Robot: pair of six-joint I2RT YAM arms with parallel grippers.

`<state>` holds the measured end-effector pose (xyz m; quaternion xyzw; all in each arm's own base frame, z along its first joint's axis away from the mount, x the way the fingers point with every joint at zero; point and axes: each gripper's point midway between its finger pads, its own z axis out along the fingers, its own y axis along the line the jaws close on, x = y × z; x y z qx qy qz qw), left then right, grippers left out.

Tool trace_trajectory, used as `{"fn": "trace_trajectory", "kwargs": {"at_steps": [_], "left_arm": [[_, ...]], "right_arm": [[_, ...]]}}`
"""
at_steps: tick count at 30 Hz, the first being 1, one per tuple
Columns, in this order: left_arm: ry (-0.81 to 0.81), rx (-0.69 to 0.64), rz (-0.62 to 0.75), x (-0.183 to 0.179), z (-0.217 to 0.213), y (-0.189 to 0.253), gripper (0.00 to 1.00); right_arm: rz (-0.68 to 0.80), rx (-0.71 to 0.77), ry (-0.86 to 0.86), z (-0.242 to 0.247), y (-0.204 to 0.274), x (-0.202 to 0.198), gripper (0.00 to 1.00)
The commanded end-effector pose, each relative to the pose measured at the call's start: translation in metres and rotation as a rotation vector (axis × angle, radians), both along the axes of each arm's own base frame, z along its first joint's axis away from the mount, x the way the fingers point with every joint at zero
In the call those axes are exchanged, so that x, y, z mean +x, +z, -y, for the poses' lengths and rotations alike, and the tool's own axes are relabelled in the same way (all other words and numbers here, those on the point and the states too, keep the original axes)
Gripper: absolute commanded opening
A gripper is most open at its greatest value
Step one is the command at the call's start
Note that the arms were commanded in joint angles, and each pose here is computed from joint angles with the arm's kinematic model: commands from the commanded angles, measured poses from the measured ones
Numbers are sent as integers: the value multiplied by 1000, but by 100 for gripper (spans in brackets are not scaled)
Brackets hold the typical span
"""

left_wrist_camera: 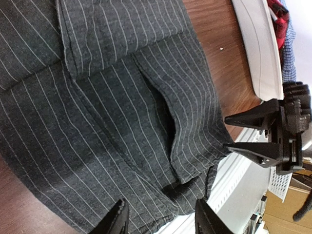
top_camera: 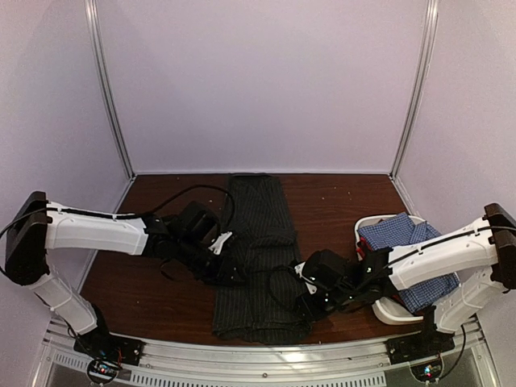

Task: Fold and stack the long sleeve shirts
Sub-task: Flatten out the square-folded shirt at the center of the board.

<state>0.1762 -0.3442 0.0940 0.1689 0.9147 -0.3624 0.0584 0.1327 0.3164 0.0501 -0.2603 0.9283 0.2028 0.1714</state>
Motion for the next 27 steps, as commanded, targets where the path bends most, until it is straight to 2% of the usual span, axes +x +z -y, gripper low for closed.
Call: {"fn": "trace_trajectory", "kwargs": {"at_steps": [1, 6, 10, 13, 19, 23, 27], "left_arm": [[-18, -3, -48, -13, 4, -23, 47], [-40, 27, -90, -31, -4, -37, 47], [-74, 59, -136, -51, -12, -51, 48], [-93, 89, -152, -62, -16, -57, 48], [-111, 117, -159, -70, -24, -61, 48], [-121, 177, -171, -82, -33, -75, 48], [-101, 215, -174, -88, -44, -84, 48]], "right_arm": [[-32, -7, 65, 7, -11, -25, 38], [-95, -40, 140, 17, -26, -59, 39], [-98, -56, 139, 23, -21, -62, 39], [-25, -40, 107, 19, 6, -47, 43], [104, 40, -26, 3, 54, 11, 48], [133, 97, -97, -14, 58, 46, 47], [133, 103, -92, -36, 38, 59, 46]]}}
